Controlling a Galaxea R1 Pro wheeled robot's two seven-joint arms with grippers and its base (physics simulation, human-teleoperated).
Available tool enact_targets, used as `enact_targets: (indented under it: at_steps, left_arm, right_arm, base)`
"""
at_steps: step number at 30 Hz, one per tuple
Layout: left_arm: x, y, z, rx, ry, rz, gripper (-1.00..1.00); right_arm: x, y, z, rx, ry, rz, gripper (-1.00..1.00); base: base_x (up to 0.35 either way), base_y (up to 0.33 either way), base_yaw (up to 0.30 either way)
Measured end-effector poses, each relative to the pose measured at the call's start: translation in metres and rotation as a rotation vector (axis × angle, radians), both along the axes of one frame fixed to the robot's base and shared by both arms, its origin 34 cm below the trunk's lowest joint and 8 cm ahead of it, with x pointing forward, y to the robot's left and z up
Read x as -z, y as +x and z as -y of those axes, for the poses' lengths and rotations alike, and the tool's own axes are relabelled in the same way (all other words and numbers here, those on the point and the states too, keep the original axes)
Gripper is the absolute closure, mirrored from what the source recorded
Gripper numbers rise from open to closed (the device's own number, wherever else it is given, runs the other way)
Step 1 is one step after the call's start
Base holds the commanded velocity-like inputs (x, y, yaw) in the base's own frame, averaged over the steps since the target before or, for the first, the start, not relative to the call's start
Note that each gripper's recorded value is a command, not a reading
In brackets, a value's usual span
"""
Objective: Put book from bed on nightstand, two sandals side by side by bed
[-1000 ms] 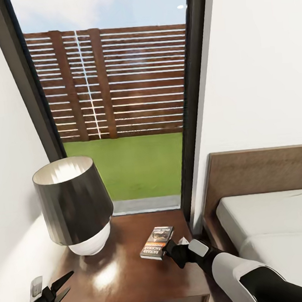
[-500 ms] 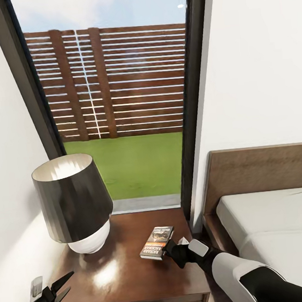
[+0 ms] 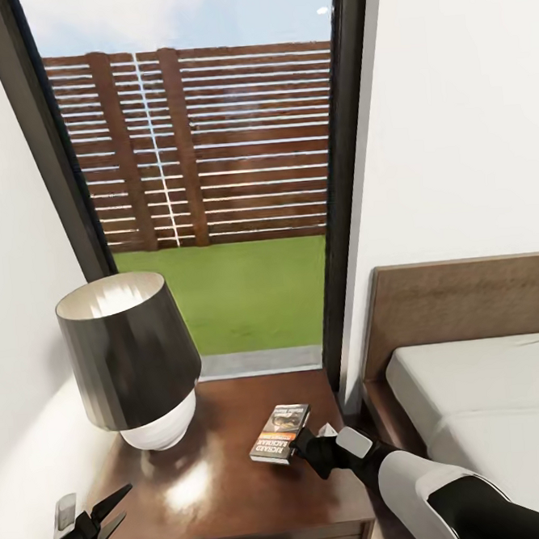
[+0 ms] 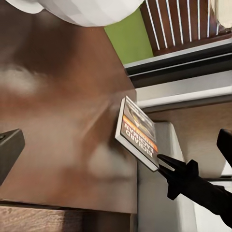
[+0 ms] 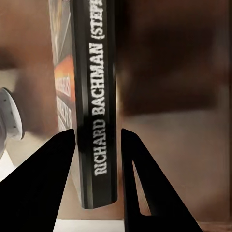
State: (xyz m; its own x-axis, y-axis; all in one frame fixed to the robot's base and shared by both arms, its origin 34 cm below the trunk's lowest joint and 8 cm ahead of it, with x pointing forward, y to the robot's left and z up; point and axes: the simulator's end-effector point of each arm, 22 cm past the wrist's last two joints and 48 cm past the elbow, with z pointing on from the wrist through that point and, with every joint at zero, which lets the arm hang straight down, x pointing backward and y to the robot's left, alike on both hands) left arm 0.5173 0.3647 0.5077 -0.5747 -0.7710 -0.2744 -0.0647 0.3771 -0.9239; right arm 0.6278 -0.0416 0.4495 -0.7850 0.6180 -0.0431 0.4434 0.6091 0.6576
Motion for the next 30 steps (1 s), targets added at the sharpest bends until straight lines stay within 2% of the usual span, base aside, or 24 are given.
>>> enact_targets:
  at_steps: [30]
  left_arm:
    - [0.0033, -0.0012, 0.0002, 0.001, 0.001, -0.003, -1.0]
  right_arm:
    - [0.0021, -0.0035, -0.0026, -0.009, 0.011, -0.012, 1.0]
  base:
    - [0.0, 0.0, 0.0]
